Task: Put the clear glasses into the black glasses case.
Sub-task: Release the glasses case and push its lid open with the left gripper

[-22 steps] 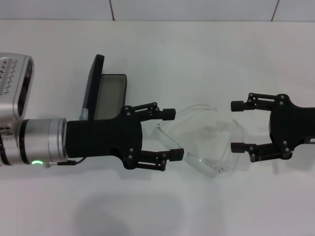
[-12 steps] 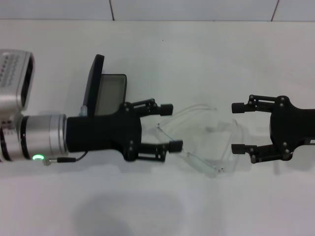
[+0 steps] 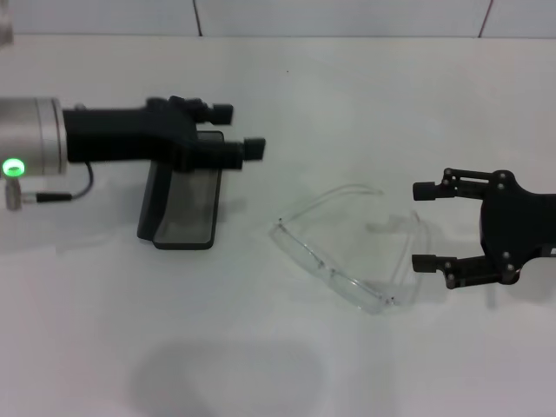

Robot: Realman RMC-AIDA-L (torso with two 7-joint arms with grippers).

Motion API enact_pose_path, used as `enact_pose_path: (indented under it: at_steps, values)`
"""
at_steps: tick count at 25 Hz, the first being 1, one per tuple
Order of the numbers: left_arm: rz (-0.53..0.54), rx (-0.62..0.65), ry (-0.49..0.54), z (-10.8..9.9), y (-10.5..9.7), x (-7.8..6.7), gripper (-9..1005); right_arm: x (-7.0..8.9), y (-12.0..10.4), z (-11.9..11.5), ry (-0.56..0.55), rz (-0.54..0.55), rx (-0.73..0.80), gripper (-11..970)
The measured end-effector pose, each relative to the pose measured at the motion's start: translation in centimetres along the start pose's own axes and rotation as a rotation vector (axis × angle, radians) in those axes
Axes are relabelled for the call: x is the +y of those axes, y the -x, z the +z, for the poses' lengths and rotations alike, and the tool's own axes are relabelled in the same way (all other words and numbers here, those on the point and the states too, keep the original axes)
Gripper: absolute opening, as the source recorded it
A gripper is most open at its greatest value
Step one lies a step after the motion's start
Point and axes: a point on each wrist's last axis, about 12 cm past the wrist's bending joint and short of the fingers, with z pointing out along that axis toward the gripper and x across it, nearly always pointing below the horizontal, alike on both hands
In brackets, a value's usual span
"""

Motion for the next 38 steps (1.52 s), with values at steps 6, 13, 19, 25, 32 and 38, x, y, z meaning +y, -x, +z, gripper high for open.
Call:
enact_pose_path:
  at_steps: [6,13,19,25,32,38]
  values:
    - [-0.080,0.124,0.206,-1.1,1.5,0.5,884,0.0,0.0,-0.1,-0.004,0.002,0.001,814]
    - [-0.174,0.233,0.390,-1.2,1.7,2.0,880,0.1,-0.1,0.0,-0.007,-0.015,0.002,809]
    - [-0.183,0.303,0.454,-0.3,1.0,2.3,877,0.1,-0.2,0.1,-0.008,-0.017,0.003,803]
    - [-0.176,0.338,0.460,0.2,0.6,2.3,874,0.0,-0.2,0.4,-0.008,-0.021,0.006,798]
    - [-0.157,0.377,0.507,0.7,0.3,2.6,871,0.0,-0.3,0.6,-0.019,-0.018,0.011,793]
    - [-0.134,0.417,0.522,1.2,0.3,2.6,782,0.0,-0.3,0.8,-0.019,-0.018,0.009,787]
